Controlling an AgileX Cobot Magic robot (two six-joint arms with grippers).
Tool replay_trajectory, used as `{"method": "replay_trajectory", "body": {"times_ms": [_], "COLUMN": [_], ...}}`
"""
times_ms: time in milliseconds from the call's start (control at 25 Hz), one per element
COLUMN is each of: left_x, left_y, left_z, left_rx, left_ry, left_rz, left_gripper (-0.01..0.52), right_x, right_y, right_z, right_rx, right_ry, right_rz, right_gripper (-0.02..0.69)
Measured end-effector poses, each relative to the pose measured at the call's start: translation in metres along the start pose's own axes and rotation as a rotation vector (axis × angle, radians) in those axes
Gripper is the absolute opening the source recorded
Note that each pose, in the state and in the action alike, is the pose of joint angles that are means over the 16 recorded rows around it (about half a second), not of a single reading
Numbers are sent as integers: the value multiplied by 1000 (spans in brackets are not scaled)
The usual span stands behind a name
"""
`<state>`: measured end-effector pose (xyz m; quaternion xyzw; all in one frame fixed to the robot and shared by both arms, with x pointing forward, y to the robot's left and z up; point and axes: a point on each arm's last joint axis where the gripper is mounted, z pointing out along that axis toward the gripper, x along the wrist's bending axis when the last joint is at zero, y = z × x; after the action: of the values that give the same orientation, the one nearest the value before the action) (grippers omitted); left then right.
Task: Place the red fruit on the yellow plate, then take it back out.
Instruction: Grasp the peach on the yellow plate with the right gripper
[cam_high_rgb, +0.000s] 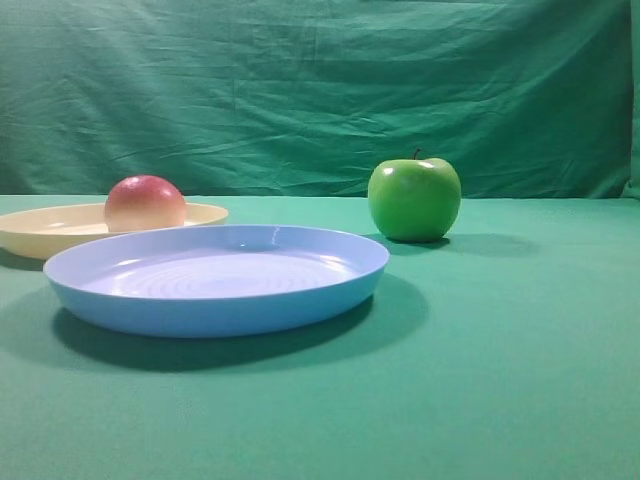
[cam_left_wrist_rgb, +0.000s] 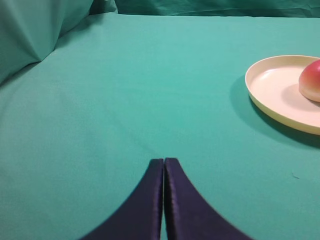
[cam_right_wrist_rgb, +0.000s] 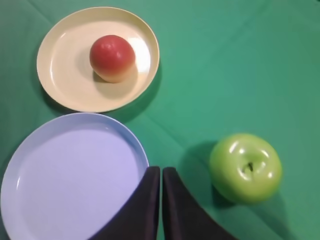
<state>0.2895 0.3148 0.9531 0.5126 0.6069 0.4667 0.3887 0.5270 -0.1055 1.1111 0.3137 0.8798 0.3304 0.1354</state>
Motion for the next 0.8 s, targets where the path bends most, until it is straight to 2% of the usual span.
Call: {"method": "replay_trajectory", "body": {"times_ms": [200,360,800], "left_x": [0,0,0], "left_y": [0,0,0], "left_z": [0,0,0], "left_rx": [0,0,0], "left_ry": [0,0,0], "left_rz": [0,0,0], "left_gripper": [0,0,0], "right_x": [3,7,26], "right_y": [26,43,67], "right_z": [51,85,159], "right_rx": [8,-9,-87], "right_ry": [45,78,155], "right_rz": [-43,-77,-140], "right_gripper": [46,124,524]}}
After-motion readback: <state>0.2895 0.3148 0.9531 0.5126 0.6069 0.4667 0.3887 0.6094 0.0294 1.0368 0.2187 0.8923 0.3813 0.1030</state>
